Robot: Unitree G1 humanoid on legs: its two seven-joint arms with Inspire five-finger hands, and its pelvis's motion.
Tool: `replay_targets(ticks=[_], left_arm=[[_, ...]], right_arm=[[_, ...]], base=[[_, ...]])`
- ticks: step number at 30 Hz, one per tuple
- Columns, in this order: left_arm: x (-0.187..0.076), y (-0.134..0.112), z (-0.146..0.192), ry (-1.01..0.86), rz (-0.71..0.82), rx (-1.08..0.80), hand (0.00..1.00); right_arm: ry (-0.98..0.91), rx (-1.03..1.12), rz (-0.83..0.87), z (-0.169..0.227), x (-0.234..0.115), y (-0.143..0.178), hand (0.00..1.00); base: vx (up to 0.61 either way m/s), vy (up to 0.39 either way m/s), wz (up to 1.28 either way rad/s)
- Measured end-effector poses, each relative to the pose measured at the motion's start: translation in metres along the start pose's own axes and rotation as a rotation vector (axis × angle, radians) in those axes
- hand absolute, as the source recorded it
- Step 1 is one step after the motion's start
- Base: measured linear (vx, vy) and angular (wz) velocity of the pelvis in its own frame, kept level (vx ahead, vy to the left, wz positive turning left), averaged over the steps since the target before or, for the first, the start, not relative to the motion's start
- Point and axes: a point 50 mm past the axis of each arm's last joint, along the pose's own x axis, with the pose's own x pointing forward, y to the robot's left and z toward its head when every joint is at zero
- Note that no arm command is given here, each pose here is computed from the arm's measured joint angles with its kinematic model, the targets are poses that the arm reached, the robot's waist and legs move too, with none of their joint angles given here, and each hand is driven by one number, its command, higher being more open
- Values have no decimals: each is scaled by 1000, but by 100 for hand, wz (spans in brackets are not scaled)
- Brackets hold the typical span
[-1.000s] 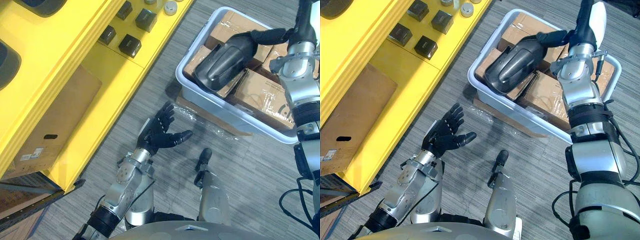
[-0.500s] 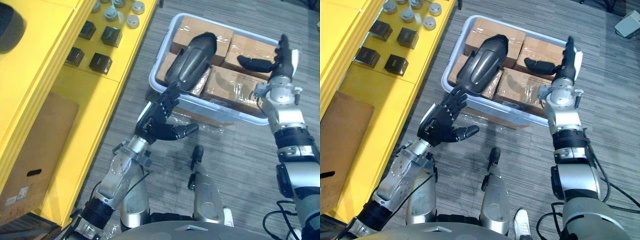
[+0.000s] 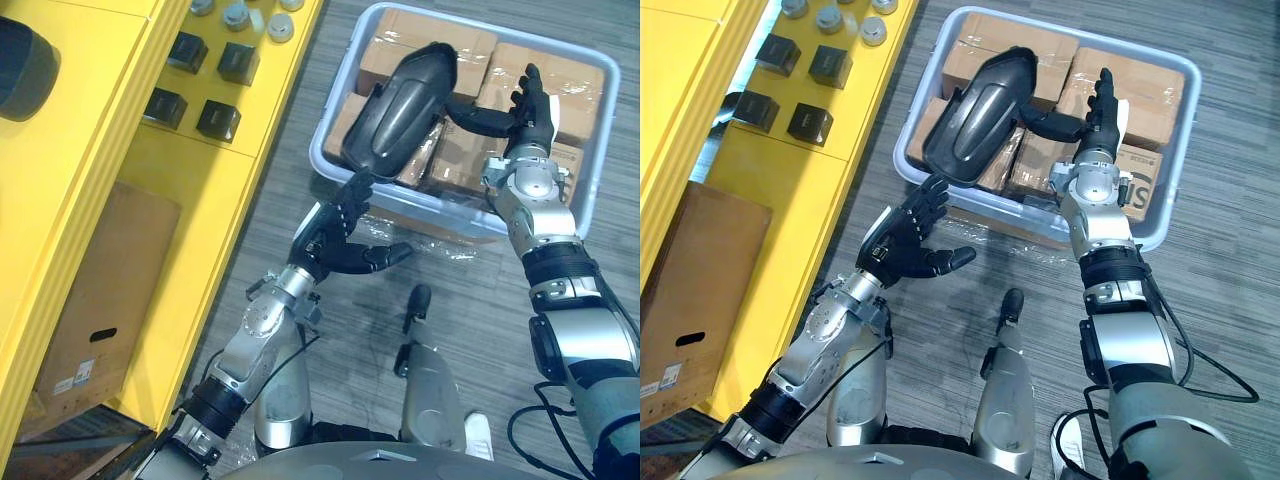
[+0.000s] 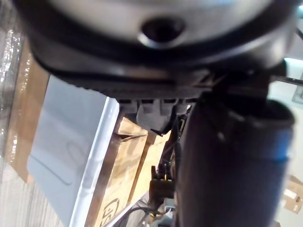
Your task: Walk over and take three plastic housings, then place them on the shelf
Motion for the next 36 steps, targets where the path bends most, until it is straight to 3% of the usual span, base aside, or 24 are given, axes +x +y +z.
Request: replay_targets(ticks=[11,30,31,36], left_arm=[[8,-13,-10,24,4,-38,100],[9,-12,-21,57,64,-82,100],[9,-12,-21,57,64,-81,100],[8,-10,-21,56,72,-82,100]], right_arm=[[65,11,-46,-13,-1,5,100],[132,-373,-27,-11,11,-5,100],[138,-375,-23,-10,11,-5,0],[206,-427,-25,-3,15,-4,0]], base=[[-9,30,5],[13,4,8],[7,12,5],[0,0,0]])
